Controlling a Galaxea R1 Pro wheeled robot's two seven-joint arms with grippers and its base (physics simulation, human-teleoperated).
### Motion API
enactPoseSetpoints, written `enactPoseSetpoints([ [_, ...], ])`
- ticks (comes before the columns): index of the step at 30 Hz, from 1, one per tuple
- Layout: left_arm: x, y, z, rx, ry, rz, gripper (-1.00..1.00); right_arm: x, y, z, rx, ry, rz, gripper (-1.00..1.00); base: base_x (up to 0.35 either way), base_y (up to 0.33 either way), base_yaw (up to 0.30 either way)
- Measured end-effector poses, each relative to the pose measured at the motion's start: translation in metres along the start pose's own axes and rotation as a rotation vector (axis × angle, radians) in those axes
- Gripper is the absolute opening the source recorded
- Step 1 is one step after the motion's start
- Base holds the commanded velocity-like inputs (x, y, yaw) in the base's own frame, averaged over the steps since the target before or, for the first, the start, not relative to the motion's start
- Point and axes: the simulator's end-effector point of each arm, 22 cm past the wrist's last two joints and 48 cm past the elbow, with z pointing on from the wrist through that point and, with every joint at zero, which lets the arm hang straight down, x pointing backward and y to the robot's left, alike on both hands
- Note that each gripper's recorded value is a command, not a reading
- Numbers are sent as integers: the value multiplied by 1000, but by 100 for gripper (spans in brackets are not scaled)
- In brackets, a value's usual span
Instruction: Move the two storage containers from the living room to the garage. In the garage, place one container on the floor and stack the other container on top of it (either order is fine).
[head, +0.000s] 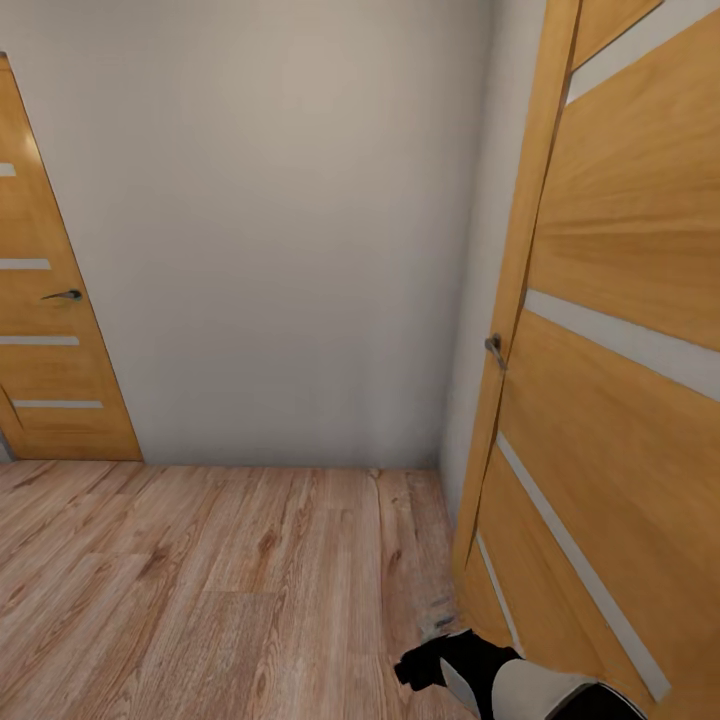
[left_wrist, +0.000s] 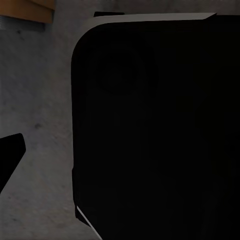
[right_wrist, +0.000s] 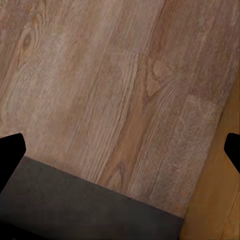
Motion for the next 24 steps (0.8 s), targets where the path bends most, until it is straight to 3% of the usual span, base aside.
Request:
enactPoseSetpoints([
  [2,0,0,0,0,0,-1,100,100,-6,7,8,120,25,100,0,0,0],
  [7,0,-1,0,0,0,-2,100,222,-24,-3,34,229,52,100,0,0,0],
  [14,0,-2,0,1,0,-2,100,302,-51,-22,73,300,63,100,0,0,0],
  [19,0,-1,0,0,0,0,100,357,-42,-37,70,361,68,100,0,0,0],
  [24,0,-1,0,1,-1,0,100,383,-35,-46,66,385,71,100,0,0,0],
])
